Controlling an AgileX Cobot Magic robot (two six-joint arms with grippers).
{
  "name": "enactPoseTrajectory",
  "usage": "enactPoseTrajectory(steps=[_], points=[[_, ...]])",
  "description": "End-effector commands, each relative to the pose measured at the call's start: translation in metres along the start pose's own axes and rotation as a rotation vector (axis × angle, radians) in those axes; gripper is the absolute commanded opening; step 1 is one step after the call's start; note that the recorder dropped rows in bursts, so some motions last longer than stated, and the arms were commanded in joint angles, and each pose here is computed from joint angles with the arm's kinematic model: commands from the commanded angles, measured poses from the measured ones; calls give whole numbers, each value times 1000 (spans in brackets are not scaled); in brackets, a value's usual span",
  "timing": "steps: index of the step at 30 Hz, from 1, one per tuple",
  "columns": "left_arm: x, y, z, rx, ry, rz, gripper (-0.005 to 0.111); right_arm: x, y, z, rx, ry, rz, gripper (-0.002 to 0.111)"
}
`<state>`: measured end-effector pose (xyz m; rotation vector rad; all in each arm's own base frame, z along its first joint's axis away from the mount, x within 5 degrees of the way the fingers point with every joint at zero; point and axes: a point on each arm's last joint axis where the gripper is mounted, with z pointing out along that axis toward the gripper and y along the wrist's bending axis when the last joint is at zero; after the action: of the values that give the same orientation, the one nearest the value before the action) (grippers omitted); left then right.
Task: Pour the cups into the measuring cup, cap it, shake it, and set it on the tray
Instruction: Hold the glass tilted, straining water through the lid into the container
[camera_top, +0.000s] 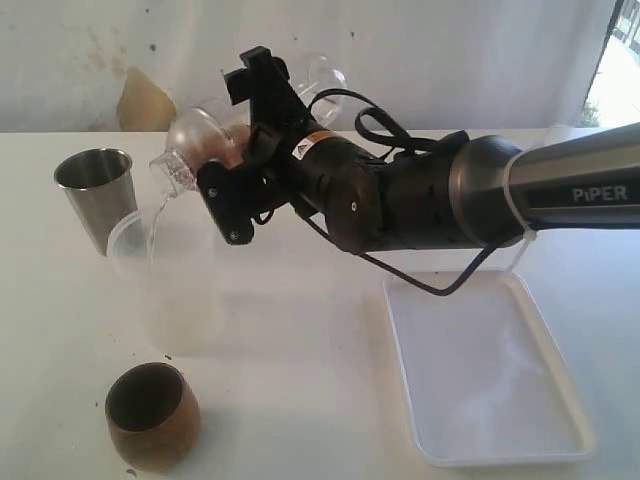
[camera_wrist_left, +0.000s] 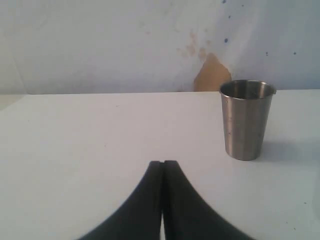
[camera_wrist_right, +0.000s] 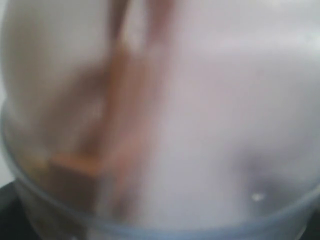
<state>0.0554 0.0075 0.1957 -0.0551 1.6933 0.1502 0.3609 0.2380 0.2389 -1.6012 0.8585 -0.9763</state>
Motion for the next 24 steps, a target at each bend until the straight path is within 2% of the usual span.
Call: enactPoseTrajectory(steps=[1, 15, 24], points=[[1, 0, 0, 4, -7, -2, 0, 6, -22, -3, 143, 55, -31, 0], [1, 0, 0, 4, -7, -2, 0, 7, -22, -3, 146, 56, -35, 0], [1, 0, 0, 4, -7, -2, 0, 11, -20, -3, 121, 95, 39, 0]])
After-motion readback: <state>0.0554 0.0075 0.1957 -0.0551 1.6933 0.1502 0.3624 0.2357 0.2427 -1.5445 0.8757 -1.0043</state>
